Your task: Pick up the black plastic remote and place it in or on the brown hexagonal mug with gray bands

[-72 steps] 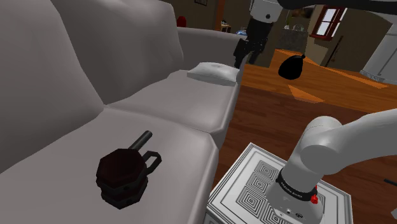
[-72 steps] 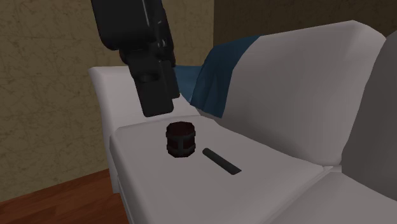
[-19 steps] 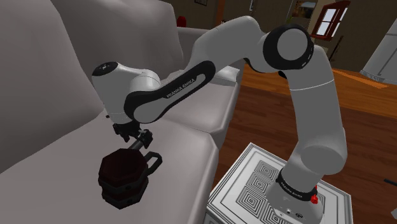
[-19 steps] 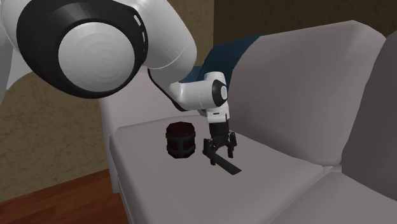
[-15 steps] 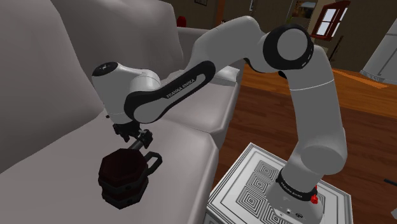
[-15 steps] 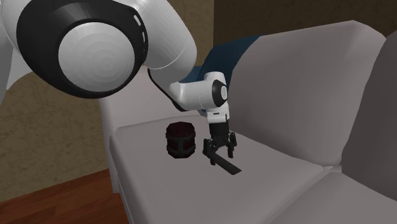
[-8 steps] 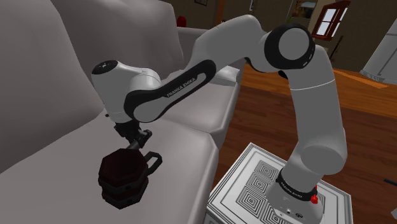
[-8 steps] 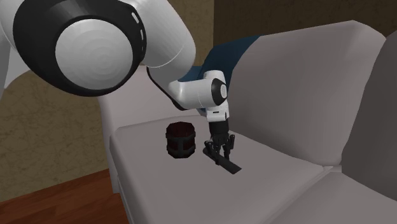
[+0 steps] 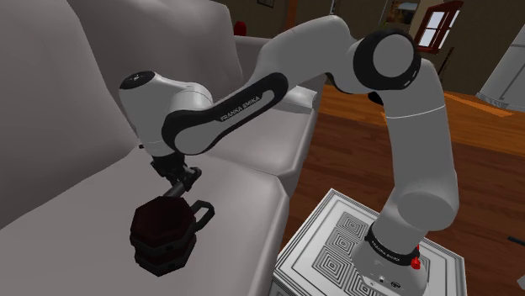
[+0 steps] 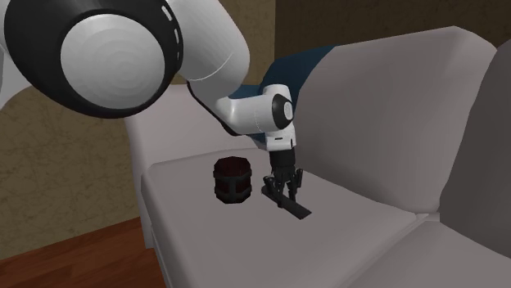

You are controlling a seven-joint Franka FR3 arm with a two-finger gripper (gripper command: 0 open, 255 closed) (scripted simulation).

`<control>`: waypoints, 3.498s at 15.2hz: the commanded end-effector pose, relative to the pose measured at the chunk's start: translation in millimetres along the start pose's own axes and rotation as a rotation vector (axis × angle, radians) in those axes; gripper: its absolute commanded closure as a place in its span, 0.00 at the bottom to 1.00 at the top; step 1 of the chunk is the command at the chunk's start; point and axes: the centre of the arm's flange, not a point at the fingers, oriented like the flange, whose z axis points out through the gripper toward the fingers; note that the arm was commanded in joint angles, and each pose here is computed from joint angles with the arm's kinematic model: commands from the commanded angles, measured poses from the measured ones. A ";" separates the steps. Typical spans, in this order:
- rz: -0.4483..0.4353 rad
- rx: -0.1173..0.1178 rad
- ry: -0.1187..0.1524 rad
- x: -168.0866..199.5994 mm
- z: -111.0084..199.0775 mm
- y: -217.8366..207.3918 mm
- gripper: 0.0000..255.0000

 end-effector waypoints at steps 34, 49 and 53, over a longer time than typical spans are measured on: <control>0.000 0.000 0.000 16.2 -169.2 19.8 1.00; 0.000 0.000 0.000 -104.4 -161.8 104.9 1.00; 0.000 0.000 0.000 -109.1 -141.2 104.4 1.00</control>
